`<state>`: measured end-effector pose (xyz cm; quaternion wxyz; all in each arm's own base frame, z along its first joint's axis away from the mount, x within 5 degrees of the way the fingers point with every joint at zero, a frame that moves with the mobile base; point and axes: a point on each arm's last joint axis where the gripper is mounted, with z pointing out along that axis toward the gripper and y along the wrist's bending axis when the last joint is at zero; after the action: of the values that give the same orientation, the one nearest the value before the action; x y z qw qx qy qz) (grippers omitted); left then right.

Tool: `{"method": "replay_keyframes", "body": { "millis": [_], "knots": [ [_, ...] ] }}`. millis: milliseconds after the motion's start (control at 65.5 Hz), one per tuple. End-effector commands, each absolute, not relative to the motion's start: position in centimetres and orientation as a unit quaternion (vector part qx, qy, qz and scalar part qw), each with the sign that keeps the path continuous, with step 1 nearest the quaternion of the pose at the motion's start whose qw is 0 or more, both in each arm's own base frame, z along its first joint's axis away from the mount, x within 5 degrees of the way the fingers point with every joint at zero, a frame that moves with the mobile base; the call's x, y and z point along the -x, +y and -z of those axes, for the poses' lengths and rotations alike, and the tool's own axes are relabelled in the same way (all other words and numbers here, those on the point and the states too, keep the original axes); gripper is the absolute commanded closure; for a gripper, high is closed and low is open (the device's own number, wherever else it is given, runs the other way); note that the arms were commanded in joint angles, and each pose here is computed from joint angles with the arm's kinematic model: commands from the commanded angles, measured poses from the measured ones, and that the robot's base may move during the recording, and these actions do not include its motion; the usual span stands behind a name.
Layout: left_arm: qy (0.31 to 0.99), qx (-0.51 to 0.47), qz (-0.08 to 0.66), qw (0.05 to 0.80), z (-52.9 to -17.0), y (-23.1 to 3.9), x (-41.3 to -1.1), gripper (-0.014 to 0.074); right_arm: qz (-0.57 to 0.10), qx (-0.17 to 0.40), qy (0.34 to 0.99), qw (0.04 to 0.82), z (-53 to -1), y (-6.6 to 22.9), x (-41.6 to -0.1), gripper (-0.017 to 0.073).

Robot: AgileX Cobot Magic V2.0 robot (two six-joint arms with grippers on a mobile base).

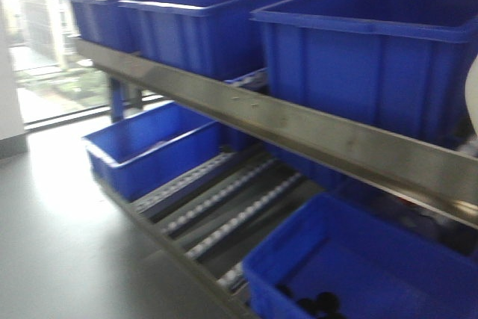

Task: Move white bin to right shelf second layer
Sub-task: 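Turn the base to face the roller-track shelf with blue crates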

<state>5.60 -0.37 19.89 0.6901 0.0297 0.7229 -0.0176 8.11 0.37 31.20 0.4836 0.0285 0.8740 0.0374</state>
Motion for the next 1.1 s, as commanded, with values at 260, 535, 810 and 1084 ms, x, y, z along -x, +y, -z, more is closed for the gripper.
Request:
{"method": "replay_keyframes", "body": {
  "millis": [260,535,810,1084],
  "knots": [
    [0.7,-0.028,0.02,0.713,-19.51,-0.38,-5.64,0.0509,-0.039,-0.027,0.845,0.533,-32.8,0.35,-8.46,0.0512],
    [0.7,-0.028,0.02,0.713,-19.51,-0.38,-5.64,0.0509,-0.039,-0.027,0.845,0.533,-32.8,0.35,-8.46,0.0512],
    [0.7,-0.028,0.02,0.713,-19.51,-0.38,-5.64,0.0509,-0.039,-0.027,0.845,0.533,-32.8,0.35,-8.46,0.0512],
    [0.7,-0.028,0.02,0.713,-19.51,-0.38,-5.64,0.0509,-0.039,-0.027,0.845,0.533,-32.8,0.35,-8.46,0.0512]
  ]
}}
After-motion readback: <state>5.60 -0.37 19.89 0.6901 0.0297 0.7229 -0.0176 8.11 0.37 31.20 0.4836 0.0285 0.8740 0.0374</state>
